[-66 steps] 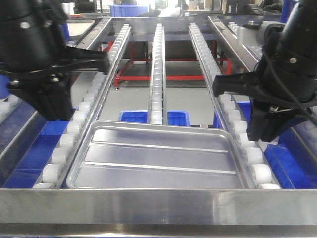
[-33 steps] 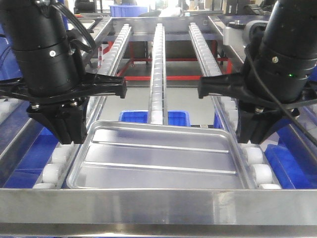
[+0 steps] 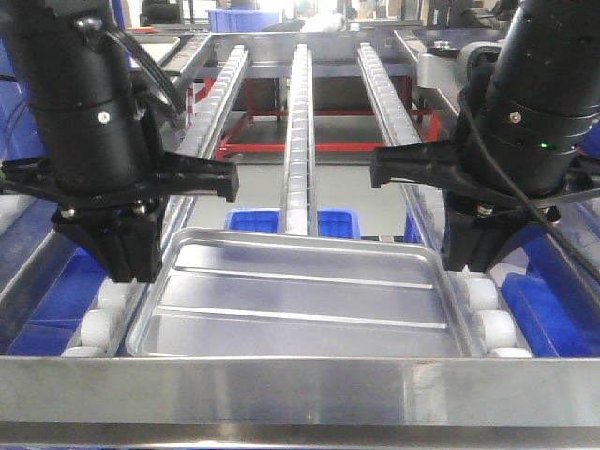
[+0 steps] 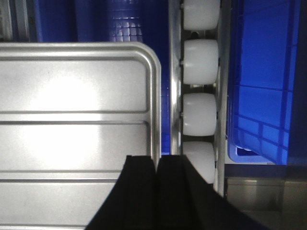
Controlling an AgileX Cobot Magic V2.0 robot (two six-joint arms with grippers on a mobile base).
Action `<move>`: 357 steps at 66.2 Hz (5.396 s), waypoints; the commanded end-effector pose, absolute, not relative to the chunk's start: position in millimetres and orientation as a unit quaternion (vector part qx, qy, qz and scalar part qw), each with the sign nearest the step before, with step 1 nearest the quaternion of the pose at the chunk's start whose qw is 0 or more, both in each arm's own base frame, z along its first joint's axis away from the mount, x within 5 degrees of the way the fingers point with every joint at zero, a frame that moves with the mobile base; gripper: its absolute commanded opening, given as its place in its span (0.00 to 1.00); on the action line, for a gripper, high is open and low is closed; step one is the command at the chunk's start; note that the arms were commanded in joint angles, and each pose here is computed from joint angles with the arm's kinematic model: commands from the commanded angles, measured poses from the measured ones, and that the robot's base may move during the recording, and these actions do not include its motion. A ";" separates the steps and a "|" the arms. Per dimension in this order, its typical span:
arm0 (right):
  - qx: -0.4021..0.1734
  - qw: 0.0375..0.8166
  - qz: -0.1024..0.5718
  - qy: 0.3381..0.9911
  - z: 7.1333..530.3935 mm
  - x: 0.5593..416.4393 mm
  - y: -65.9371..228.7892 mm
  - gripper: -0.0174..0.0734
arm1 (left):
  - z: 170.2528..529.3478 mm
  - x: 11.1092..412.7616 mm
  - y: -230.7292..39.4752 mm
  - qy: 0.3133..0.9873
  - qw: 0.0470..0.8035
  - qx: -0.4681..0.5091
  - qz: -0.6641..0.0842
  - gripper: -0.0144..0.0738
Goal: Grab silver tray and stack on right shelf
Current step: 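Close left and right grippers on the tray's opposite side rims, then lift the silver tray with both grippers off the roller shelf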
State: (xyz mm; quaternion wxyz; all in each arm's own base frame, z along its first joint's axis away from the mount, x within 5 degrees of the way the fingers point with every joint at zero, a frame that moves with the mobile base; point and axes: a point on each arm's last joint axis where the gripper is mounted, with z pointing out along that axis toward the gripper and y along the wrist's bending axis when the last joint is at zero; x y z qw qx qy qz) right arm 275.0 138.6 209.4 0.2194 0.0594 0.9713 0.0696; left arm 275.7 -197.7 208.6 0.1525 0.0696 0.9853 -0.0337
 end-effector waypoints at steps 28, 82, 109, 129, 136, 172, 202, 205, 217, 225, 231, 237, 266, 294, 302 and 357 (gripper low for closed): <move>0.047 0.274 0.103 0.955 231.4 282.4 143.6 0.28 | 234.4 280.5 -207.6 0.976 0.193 0.063 -0.076 0.48; 0.058 0.248 0.103 0.961 211.9 287.8 148.6 0.59 | 218.1 288.9 -211.6 0.978 0.188 0.075 -0.057 0.42; 0.058 0.248 0.103 0.962 211.5 287.9 148.6 0.65 | 218.1 288.8 -211.4 0.978 0.188 0.075 -0.056 0.42; 0.058 0.239 0.097 0.964 205.1 289.2 149.3 0.65 | 206.9 288.7 -210.5 0.983 0.163 0.077 -0.036 0.42; 0.058 0.241 0.099 0.964 205.3 289.5 149.5 0.65 | 206.2 288.7 -210.5 0.983 0.161 0.076 -0.034 0.42; 0.057 0.240 0.099 0.964 201.6 291.0 150.5 0.62 | 206.5 288.3 -211.2 0.984 0.158 0.073 -0.039 0.42; 0.056 0.248 0.106 0.961 202.7 292.5 151.8 0.62 | 206.5 288.3 -211.2 0.984 0.158 0.073 -0.039 0.24; 0.056 0.249 0.107 0.961 202.8 292.6 151.8 0.62 | 206.5 288.3 -211.2 0.984 0.158 0.073 -0.039 0.23; 0.056 0.249 0.107 0.961 202.8 292.6 151.8 0.62 | 206.5 288.0 -211.5 0.984 0.157 0.070 -0.041 0.22; 0.056 0.248 0.106 0.961 202.7 292.5 151.7 0.62 | 206.5 288.0 -211.5 0.984 0.157 0.070 -0.041 0.22; 0.057 0.246 0.104 0.962 202.4 292.1 151.5 0.62 | 206.5 288.0 -211.5 0.984 0.157 0.070 -0.041 0.22; 0.057 0.245 0.104 0.962 202.1 291.9 151.3 0.62 | 206.5 288.0 -211.5 0.984 0.157 0.070 -0.041 0.22; 0.057 0.242 0.101 0.963 201.2 291.6 151.0 0.62 | 206.4 287.4 -212.1 0.985 0.154 0.067 -0.045 0.22; 0.057 0.238 0.098 0.965 200.8 291.0 150.5 0.40 | 206.3 287.2 -212.4 0.985 0.153 0.065 -0.047 0.17; 0.057 0.237 0.097 0.965 200.6 290.8 150.3 0.36 | 206.3 286.9 -212.7 0.985 0.151 0.063 -0.049 0.10; 0.067 0.215 0.071 0.972 221.1 288.3 146.4 0.27 | 232.4 290.3 -213.6 0.984 0.160 0.058 -0.051 0.05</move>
